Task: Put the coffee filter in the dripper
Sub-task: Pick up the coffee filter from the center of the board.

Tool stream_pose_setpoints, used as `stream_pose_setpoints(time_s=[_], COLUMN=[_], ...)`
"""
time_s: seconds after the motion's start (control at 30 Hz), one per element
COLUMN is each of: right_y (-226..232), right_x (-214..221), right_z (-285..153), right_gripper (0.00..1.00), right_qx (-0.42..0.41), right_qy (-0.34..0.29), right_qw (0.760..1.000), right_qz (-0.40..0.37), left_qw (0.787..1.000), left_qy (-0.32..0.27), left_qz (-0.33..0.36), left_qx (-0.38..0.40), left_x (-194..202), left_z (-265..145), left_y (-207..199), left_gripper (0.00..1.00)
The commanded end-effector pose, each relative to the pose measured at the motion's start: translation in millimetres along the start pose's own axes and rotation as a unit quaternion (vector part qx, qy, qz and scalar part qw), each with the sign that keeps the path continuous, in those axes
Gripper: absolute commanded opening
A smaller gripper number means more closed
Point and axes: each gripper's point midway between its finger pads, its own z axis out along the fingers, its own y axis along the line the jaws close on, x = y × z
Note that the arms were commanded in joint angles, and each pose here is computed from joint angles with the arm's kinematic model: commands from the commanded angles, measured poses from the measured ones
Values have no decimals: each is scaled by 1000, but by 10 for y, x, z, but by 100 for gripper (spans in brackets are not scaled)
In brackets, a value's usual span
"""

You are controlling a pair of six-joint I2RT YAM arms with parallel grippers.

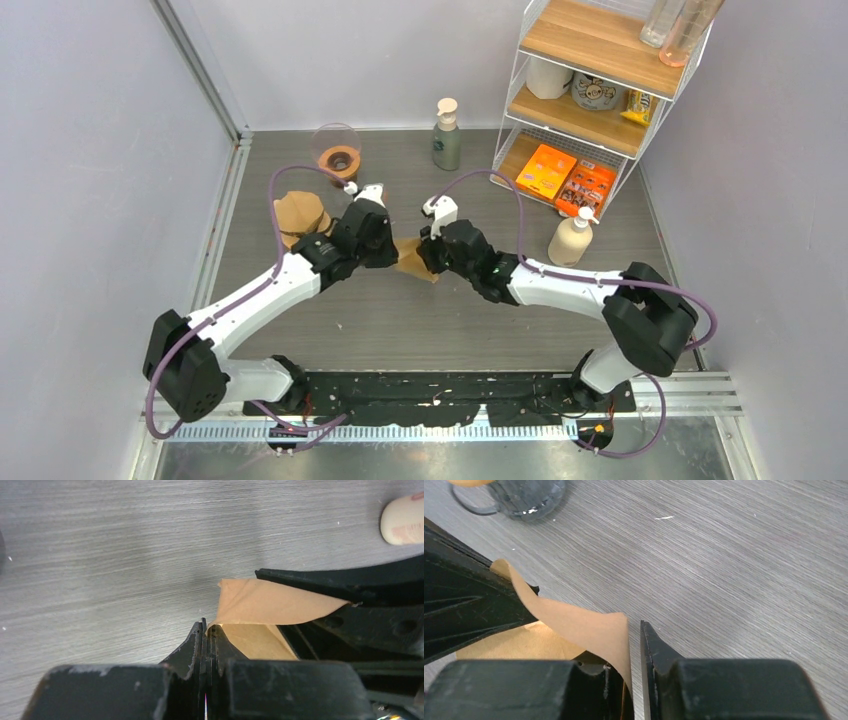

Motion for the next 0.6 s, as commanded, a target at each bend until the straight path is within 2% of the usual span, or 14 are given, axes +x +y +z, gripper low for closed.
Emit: stream_pose_setpoints(time_s=[0.0,0.2,0.33,0.4,0.43,0.5,0.57], right_y=[22,246,300,327,339,347,321], right_x=[-209,-221,-259,-310,-343,-441,-571], right_z=[-142,-263,-313,-335,-357,-410,-486], right_gripper=[21,22,31,39,50,64,72], right_qx=[-38,-130,-148,-155,-157,-157,-147], right_qy=[-20,-15,-19,-24,-26,-36,-52], right_qw=[999,991,988,987,987,987,987], right_qz=[-10,-23,-26,-27,-27,-28,-30], left_qw=[997,993,994,995,995,995,996], left_qy=[-13,-30,-41,-48,-51,-55,-60], left_qz=[74,97,88,74,70,62,55], left_qx=[26,52,56,56,52,46,37], left_x=[-13,-54,-115,-168,-194,-249,-293], left_z=[-135,-203,-234,-250,-257,-275,-288], left_y=[9,-48,-79,-106,-106,-113,-105], left_gripper=[0,0,0,0,0,0,0])
